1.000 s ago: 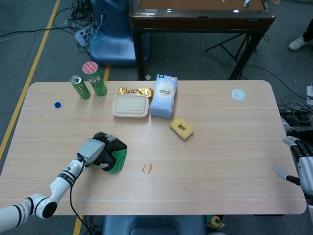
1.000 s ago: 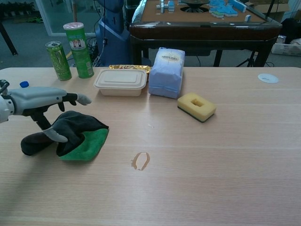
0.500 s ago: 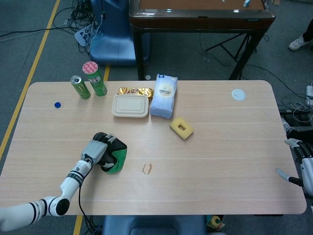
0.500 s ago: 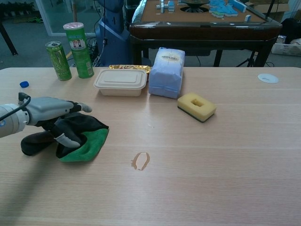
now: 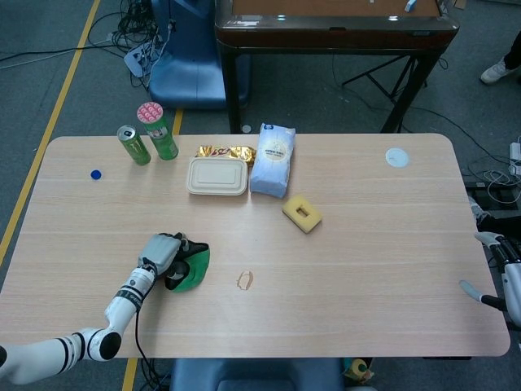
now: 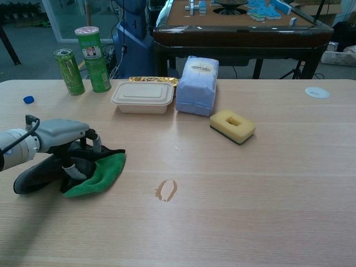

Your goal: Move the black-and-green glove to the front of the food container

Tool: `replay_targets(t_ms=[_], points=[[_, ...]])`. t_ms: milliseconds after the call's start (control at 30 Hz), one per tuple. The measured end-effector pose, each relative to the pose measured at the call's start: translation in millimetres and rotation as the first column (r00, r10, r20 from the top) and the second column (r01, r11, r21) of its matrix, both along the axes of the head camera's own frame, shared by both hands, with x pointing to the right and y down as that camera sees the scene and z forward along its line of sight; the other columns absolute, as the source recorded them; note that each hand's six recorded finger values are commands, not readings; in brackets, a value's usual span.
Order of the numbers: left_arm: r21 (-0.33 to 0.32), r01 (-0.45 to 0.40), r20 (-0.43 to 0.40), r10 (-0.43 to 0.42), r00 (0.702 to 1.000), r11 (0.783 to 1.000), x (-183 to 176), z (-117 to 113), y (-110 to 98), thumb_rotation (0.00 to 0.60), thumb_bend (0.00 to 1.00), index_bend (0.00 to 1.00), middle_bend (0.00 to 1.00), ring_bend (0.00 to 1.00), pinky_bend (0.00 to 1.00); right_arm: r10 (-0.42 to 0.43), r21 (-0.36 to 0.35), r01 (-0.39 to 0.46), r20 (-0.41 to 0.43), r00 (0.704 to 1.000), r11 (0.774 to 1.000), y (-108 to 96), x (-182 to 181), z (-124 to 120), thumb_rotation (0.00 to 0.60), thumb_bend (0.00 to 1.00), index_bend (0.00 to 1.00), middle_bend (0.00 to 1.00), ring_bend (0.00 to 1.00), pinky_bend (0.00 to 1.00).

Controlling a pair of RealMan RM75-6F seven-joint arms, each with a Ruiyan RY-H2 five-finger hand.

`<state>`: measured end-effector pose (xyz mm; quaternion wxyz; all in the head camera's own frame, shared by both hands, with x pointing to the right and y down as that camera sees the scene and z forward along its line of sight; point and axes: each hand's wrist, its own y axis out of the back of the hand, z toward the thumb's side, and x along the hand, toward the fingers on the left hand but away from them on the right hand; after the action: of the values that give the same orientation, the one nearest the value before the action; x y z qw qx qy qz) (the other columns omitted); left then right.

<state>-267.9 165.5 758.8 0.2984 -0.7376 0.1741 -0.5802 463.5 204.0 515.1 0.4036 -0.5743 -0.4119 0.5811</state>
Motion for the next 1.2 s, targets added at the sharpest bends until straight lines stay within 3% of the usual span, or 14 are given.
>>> replay_targets(t_ms=[133,267,433,667,900,1200], points=[[0.019,0.016,-0.046,-0.015,0.999,1.000,2,-1,-5,0.600,0.14,0.60,0.55,0.60,0.89,0.002,0.000,-0.002,0.001,1.000,1.000,1,-1,0,0.600,0.10,0.24,0.27,0.23,0.29],[0.033,0.018,-0.085,-0.015,0.996,0.999,3,-7,-13,0.600,0.14,0.63,0.62,0.64,0.93,0.003,0.002,-0.003,0.001,1.000,1.000,1,-1,-1,0.600,0.10,0.24,0.27,0.23,0.29],[0.041,0.016,-0.162,-0.009,0.987,0.999,17,-21,-21,0.600,0.14,0.63,0.62,0.65,0.93,-0.002,0.004,0.002,0.001,1.000,1.000,1,-3,-2,0.600,0.10,0.24,0.28,0.23,0.29],[0.054,-0.039,-0.301,0.054,0.952,0.998,63,-45,-29,0.600,0.14,0.62,0.62,0.65,0.93,-0.006,-0.001,0.006,0.001,1.000,1.000,-2,-5,-2,0.600,0.10,0.24,0.28,0.23,0.29],[0.042,-0.156,-0.376,0.160,0.913,0.987,119,-46,-12,0.600,0.14,0.61,0.62,0.64,0.93,-0.002,-0.010,0.002,-0.004,1.000,1.000,-3,-3,-1,0.600,0.10,0.24,0.28,0.23,0.29],[0.044,-0.276,-0.398,0.270,0.876,0.960,176,-32,10,0.600,0.14,0.61,0.62,0.64,0.93,-0.003,-0.014,0.003,-0.005,1.000,1.000,-6,-2,0,0.600,0.10,0.24,0.28,0.23,0.29]])
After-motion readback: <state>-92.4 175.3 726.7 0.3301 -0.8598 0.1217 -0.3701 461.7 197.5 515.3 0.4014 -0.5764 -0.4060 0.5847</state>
